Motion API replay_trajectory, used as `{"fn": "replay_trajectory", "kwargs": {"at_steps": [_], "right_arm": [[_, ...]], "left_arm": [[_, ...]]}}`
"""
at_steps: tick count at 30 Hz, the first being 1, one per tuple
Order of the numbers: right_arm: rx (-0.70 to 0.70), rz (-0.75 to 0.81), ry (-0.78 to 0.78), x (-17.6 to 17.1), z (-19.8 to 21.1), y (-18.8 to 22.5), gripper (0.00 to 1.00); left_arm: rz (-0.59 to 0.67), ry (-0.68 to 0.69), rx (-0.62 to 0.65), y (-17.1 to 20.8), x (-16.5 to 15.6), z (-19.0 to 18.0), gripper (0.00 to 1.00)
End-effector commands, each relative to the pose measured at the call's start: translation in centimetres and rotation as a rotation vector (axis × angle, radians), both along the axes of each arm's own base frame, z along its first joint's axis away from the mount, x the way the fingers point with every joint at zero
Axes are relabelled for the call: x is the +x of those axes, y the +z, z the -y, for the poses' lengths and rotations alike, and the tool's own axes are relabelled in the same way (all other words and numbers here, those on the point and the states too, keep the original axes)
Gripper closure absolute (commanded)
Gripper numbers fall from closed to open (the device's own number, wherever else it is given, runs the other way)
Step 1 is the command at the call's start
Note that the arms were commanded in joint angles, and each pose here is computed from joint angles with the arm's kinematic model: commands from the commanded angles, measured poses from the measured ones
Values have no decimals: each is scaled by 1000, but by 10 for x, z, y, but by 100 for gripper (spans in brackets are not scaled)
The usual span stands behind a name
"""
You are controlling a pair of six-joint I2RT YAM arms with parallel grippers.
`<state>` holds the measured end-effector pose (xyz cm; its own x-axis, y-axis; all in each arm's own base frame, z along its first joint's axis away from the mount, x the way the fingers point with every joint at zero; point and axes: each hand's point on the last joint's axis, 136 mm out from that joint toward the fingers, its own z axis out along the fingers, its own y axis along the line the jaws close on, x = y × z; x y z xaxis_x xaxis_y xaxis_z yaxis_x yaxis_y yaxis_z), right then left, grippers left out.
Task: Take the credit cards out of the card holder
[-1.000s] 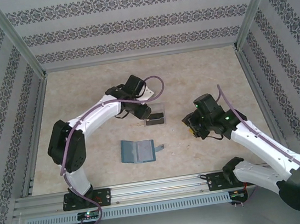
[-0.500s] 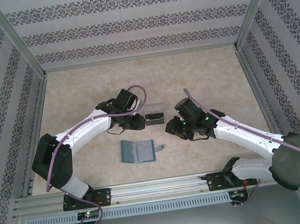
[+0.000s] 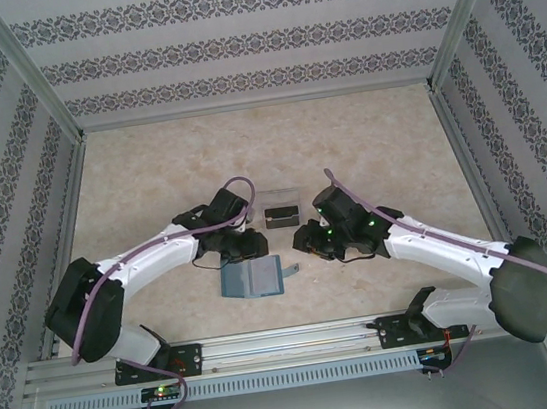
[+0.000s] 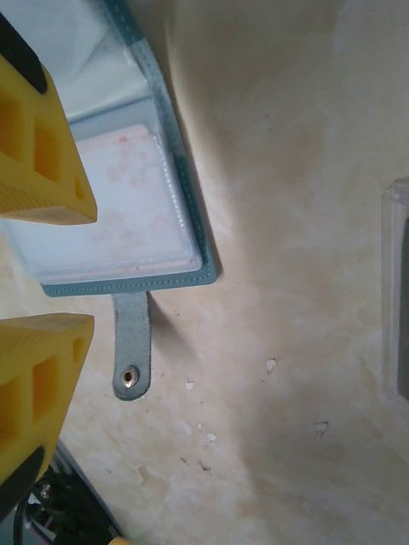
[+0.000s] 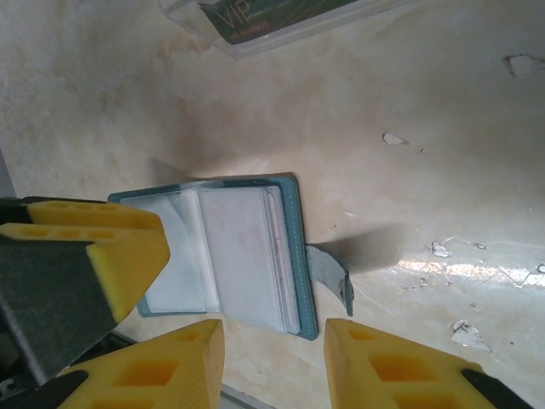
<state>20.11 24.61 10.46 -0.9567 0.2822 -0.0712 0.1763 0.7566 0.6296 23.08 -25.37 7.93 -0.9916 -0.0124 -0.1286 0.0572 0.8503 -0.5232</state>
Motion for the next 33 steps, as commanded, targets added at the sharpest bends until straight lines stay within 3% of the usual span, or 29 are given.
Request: {"fn": "replay_trajectory", "kwargs": {"at_steps": [1, 12, 33], "right_arm": [[17, 6, 54, -2, -13, 2, 62], [15, -1, 128, 1, -40, -4, 63], [-11, -21, 116, 0, -37, -19, 74]], "left_arm": [[3, 28, -39, 4, -7, 4, 65], [-37, 28, -35, -18, -21, 15, 65], [-93, -3, -47, -44, -29, 42, 66]]}}
